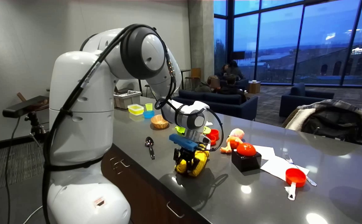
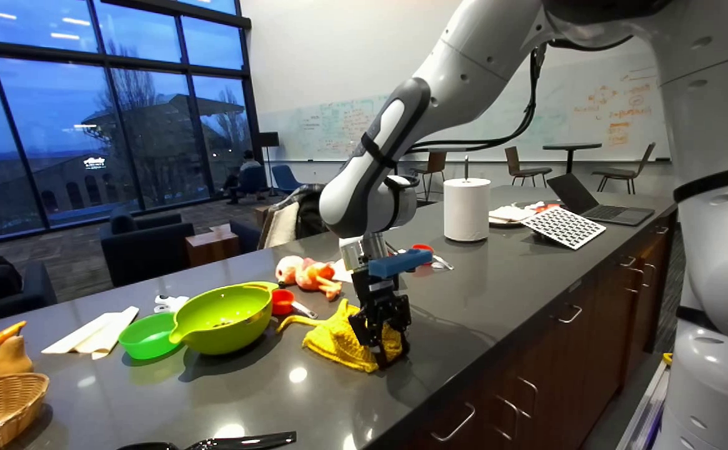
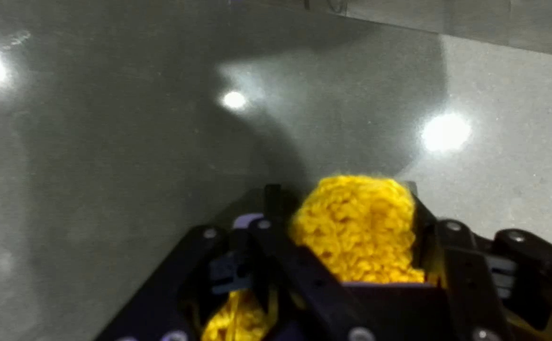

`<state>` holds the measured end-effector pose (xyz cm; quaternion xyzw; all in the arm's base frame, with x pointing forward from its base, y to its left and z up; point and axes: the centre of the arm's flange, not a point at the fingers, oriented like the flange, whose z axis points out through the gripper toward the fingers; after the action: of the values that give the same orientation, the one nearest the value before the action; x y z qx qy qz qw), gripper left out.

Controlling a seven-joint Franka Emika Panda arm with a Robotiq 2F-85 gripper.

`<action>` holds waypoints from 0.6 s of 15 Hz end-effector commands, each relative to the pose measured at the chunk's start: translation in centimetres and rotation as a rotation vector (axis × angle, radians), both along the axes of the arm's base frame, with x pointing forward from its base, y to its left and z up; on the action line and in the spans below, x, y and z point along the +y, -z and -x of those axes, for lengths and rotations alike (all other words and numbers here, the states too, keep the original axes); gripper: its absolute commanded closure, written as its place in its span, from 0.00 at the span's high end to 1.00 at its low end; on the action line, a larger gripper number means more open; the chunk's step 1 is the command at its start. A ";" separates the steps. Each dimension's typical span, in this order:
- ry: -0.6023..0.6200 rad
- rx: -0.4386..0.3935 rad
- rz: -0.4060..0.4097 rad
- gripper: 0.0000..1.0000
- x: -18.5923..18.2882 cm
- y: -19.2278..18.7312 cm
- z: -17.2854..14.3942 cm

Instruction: Unfold the yellow cloth and then fold it again

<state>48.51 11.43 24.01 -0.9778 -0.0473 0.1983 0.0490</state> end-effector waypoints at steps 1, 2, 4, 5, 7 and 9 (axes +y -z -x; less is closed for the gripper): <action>-0.007 -0.016 -0.013 0.27 -0.1 -0.3 0.4; -0.009 -0.016 -0.012 0.22 -0.1 -0.4 0.3; -0.012 -0.016 -0.005 0.08 -0.1 -0.7 0.3; -0.016 -0.015 0.006 0.02 0.0 -1.1 0.2; -0.033 0.000 0.044 0.00 -0.1 -1.9 0.1; -0.052 0.028 0.107 0.03 -0.5 -2.9 0.0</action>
<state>48.65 11.29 24.60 -0.9768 -0.0601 0.2033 0.0315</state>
